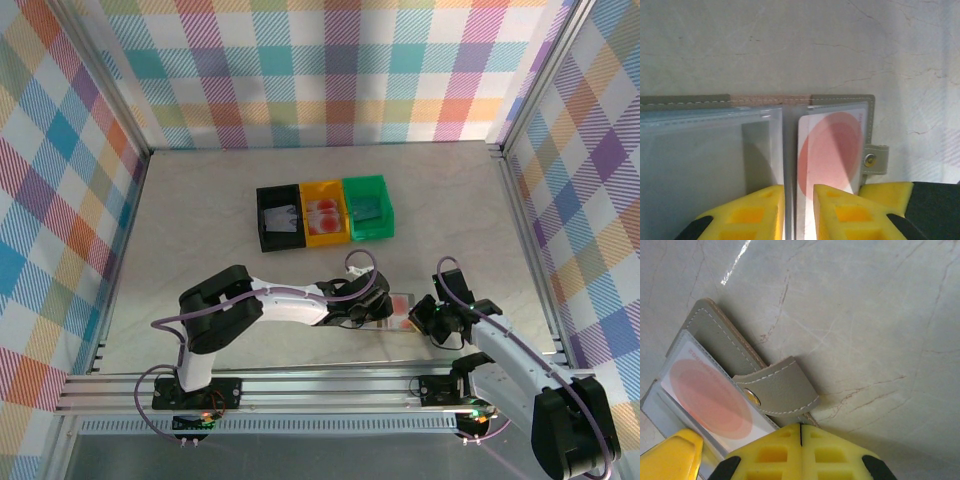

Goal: Take the credit cards out of the card holder

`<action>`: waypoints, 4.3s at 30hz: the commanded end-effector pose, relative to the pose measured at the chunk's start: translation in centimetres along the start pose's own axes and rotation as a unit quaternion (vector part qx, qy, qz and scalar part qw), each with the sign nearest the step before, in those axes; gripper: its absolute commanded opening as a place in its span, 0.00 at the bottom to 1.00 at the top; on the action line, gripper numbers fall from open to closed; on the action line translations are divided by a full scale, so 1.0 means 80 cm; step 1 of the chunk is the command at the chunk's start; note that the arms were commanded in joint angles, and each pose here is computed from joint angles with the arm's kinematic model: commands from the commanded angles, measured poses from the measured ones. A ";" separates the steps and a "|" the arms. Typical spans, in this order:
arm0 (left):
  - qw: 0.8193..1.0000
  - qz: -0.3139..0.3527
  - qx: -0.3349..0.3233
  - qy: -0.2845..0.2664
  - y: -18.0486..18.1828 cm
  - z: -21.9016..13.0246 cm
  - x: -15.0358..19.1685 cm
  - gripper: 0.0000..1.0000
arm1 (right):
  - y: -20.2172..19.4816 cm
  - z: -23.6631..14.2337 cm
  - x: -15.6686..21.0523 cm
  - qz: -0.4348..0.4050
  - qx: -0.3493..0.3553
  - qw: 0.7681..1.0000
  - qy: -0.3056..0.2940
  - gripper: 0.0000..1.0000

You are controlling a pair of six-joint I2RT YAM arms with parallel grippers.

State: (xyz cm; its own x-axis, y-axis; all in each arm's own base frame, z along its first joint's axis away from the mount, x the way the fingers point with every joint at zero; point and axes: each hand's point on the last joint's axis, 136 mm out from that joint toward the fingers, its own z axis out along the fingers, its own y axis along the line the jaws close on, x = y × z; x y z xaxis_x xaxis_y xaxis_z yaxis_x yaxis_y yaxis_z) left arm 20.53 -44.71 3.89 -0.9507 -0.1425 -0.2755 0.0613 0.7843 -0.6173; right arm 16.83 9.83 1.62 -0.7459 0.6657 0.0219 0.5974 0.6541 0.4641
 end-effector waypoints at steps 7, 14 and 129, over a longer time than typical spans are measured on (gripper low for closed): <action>1.000 0.006 -0.004 -0.012 0.000 0.013 0.000 0.23 | -0.010 0.005 0.002 0.007 0.007 1.000 0.000 0.00; 1.000 0.008 0.003 -0.017 -0.009 0.011 -0.005 0.23 | -0.011 0.007 0.003 0.008 0.006 1.000 0.003 0.00; 1.000 0.012 0.000 -0.024 0.019 -0.009 0.005 0.00 | -0.028 0.000 0.004 0.031 0.006 0.999 -0.011 0.00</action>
State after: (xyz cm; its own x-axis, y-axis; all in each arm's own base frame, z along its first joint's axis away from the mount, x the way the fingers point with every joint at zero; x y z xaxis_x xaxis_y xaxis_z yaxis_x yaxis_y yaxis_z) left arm 19.96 -44.40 3.29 -0.9332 -0.1586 -0.3226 0.0863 0.7722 -0.6295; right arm 16.51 9.52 1.60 -0.7198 0.6940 0.0133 0.6006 0.6131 0.5132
